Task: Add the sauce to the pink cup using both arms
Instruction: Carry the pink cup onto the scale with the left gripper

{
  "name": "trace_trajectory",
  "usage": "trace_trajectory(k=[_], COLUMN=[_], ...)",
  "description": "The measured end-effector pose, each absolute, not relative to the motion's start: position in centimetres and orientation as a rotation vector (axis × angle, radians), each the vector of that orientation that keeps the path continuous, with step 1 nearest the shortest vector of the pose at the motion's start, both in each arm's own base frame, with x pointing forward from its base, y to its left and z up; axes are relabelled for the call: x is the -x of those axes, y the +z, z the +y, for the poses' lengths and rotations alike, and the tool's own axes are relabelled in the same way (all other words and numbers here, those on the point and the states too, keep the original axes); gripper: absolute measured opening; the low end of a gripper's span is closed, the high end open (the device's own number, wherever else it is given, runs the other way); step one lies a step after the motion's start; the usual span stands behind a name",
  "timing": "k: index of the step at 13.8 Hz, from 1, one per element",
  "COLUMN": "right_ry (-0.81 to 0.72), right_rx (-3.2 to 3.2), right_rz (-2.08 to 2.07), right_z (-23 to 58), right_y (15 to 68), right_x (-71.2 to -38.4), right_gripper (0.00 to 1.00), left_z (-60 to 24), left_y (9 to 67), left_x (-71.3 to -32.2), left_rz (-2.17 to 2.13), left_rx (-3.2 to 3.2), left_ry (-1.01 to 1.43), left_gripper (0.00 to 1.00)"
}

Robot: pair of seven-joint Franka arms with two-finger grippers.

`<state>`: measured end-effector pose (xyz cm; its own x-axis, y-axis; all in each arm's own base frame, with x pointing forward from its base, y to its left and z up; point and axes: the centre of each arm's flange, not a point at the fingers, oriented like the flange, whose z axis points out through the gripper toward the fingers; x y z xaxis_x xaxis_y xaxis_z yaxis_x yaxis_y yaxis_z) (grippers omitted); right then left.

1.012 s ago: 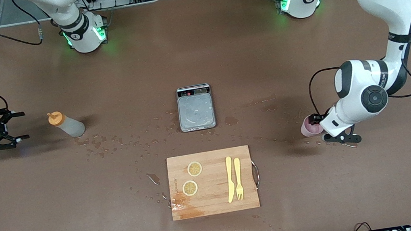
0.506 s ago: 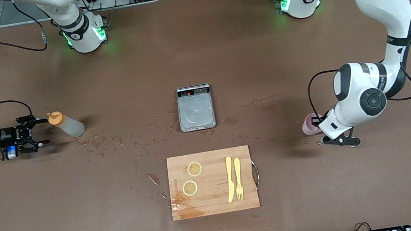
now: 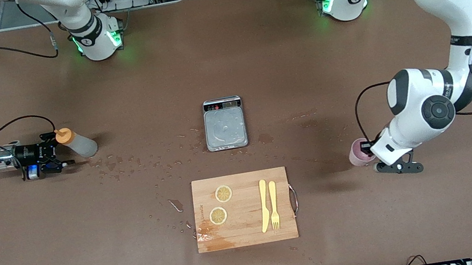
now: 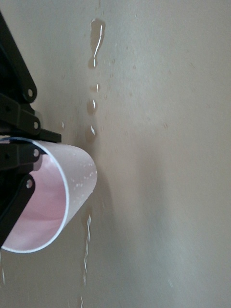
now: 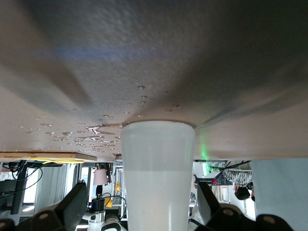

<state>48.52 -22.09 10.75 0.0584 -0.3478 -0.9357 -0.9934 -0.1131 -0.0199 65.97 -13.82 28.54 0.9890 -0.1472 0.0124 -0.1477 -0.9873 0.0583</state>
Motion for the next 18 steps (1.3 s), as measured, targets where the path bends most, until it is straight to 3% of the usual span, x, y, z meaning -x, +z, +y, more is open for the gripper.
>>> trace_trajectory(k=[6,8,11,18], right_ry=[1.090,1.092,1.088,1.090], right_rx=[1.553,1.551,1.552,1.578], right_rz=[1.388,1.386,1.384,1.395], right_z=[-20.1,-19.8,-19.8,-18.8], right_y=[9.6,9.6,9.8,10.9], right_x=[-48.0,-48.0,-48.0,-49.3], right_gripper=[1.00,0.96,0.64,0.46], left_z=[-27.8,-32.2,-39.0,-48.0], left_y=[32.0,32.3,31.4,28.5], left_x=[-61.3,-59.5,-56.4,-50.4], left_rz=[-0.031,0.040,0.137,0.198], left_rx=[-3.003,-2.998,-2.989,-2.995], left_ry=[-0.025,-0.034,-0.077,-0.166], left_gripper=[0.04,0.04,0.04,0.04])
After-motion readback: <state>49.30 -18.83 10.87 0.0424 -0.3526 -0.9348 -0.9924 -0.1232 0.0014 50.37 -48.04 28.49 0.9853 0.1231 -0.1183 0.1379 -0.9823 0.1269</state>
